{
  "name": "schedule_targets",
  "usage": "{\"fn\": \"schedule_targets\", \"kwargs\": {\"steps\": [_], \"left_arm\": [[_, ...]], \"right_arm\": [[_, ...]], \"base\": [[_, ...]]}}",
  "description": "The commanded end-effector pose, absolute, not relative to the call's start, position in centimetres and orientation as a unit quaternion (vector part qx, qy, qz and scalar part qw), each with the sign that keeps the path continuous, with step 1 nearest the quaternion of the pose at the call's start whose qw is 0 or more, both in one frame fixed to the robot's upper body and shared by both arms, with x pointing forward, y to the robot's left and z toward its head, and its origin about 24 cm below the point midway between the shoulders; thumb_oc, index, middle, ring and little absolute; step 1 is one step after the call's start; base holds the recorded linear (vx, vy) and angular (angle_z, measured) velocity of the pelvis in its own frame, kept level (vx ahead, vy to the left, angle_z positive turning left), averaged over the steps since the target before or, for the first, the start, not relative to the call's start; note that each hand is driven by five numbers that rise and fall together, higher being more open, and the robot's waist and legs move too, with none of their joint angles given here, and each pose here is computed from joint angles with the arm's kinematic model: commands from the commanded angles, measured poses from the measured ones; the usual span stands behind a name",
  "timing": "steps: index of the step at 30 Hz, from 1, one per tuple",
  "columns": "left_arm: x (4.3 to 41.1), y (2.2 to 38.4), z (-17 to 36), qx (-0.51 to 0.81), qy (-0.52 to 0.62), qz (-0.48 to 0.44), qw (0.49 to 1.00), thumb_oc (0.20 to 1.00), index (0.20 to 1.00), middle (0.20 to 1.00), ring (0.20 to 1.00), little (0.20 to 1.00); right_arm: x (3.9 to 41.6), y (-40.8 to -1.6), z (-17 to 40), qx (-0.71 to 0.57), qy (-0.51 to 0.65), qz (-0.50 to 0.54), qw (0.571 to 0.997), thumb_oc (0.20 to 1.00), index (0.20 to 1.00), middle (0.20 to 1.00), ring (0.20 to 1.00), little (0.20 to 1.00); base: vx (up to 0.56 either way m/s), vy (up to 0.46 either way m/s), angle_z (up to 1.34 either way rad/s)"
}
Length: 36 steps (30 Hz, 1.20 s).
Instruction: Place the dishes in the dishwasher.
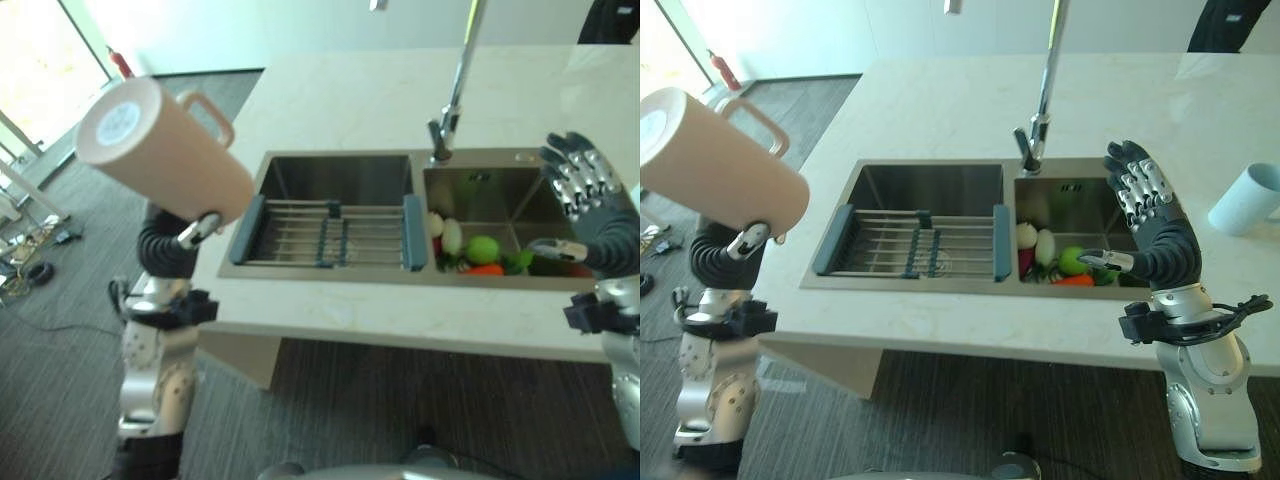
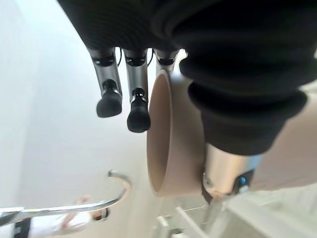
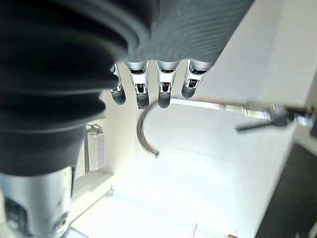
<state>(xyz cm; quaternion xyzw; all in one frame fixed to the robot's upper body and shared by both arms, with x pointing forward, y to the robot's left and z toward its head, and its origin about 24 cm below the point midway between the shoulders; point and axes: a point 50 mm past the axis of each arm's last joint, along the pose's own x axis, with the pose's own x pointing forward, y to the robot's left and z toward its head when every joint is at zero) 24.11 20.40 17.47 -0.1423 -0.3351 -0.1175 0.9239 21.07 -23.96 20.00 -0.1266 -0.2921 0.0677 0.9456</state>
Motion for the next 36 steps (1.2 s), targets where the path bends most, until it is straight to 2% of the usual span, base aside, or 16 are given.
{"fn": "schedule_targets", "kwargs": {"steps": [1,8,11,17,23,28,31,36], "left_arm": [[22.3,22.9,18.7,-0.119,-0.372,-0.095,0.915,0.200,0.200,0.200,0.200,0.200],[22.3,22.5,18.5,-0.109,-0.351,-0.085,0.926,0.200,0.200,0.200,0.200,0.200],[22.7,21.9,18.6,-0.107,-0.349,-0.107,0.925,0.200,0.200,0.200,0.200,0.200],[23.7,20.1,18.4,-0.133,-0.336,-0.128,0.924,0.200,0.200,0.200,0.200,0.200],[21.1,21.6,18.7,-0.143,-0.363,-0.122,0.913,0.200,0.200,0.200,0.200,0.200],[22.1,20.5,19.7,-0.166,-0.376,-0.146,0.900,0.200,0.200,0.200,0.200,0.200],[21.7,21.2,20.1,-0.177,-0.397,-0.129,0.891,0.200,0.200,0.200,0.200,0.200],[21.1,22.0,20.1,-0.187,-0.406,-0.122,0.886,0.200,0.200,0.200,0.200,0.200]], "right_arm": [[22.1,-24.3,20.1,-0.100,-0.316,0.048,0.942,1.000,1.000,1.000,1.000,1.000],[21.9,-22.8,18.7,-0.082,-0.302,0.068,0.947,1.000,1.000,1.000,1.000,1.000],[21.0,-23.4,18.6,-0.070,-0.311,0.061,0.946,1.000,1.000,1.000,1.000,1.000],[21.1,-22.8,18.6,-0.049,-0.321,0.063,0.944,1.000,1.000,1.000,1.000,1.000],[21.0,-22.0,18.8,-0.042,-0.316,0.083,0.944,1.000,1.000,1.000,1.000,1.000],[22.0,-21.8,19.8,-0.068,-0.333,0.059,0.939,1.000,1.000,1.000,1.000,1.000],[21.9,-22.5,20.4,-0.077,-0.343,0.067,0.934,1.000,1.000,1.000,1.000,1.000],[21.5,-23.1,20.0,-0.090,-0.337,0.063,0.935,1.000,1.000,1.000,1.000,1.000]], "base": [[-0.33,0.528,0.66],[-0.22,0.354,0.32],[-0.19,0.197,0.75],[-0.04,0.013,1.64],[-0.01,-0.117,0.93],[-0.18,0.097,1.22],[-0.20,0.230,2.21],[-0.07,0.291,0.71]]}}
